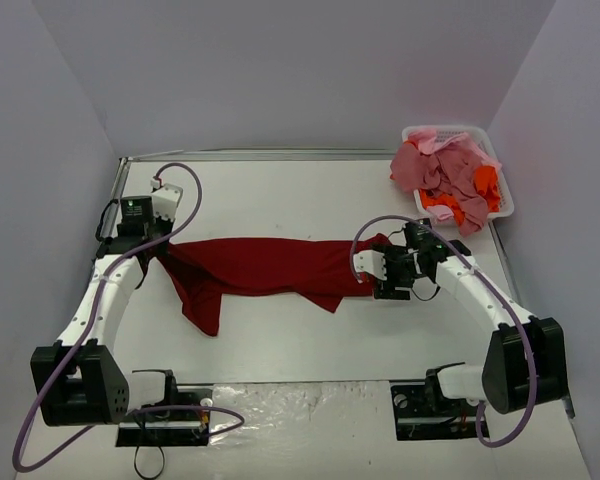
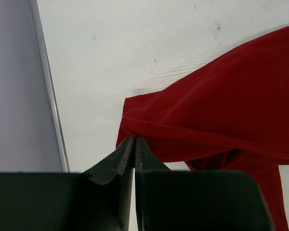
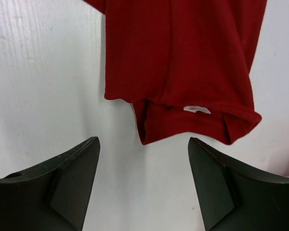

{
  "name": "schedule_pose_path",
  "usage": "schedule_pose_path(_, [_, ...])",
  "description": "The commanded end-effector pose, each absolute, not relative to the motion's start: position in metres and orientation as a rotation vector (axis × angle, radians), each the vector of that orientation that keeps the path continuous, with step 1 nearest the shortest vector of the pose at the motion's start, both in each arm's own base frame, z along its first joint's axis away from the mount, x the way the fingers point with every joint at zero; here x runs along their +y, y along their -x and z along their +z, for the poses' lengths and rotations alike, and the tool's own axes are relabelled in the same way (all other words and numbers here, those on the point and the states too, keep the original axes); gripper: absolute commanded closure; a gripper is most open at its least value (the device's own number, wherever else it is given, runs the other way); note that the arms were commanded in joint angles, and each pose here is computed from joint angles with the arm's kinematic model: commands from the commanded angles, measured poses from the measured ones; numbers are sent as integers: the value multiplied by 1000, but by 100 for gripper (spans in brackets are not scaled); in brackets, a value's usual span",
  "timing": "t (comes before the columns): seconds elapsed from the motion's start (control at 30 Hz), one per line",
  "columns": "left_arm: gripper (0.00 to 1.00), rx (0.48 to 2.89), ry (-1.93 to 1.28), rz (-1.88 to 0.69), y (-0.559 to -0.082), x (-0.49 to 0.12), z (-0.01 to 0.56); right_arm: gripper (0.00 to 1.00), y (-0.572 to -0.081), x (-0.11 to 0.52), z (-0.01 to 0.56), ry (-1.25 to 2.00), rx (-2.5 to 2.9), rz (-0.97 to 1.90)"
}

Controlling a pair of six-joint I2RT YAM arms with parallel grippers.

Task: Fold and stack the t-shirts
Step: Flatten out the tshirt

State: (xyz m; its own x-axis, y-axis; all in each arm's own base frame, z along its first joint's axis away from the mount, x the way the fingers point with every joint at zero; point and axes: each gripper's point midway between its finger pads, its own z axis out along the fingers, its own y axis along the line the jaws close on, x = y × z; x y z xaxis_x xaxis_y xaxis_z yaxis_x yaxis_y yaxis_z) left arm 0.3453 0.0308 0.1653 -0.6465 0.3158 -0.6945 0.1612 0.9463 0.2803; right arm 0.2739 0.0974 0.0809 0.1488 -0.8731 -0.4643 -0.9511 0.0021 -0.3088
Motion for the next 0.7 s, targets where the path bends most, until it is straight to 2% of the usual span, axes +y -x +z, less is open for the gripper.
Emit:
schedule_pose_path(0.0, [98,2225,-291,272,-347,36,181,30,-290,107,79,1945,1526,121])
schedule_pose_path(0.67, [98,2246,-307,258,-347,34,170,30,-295,114,55,1919,1522,177])
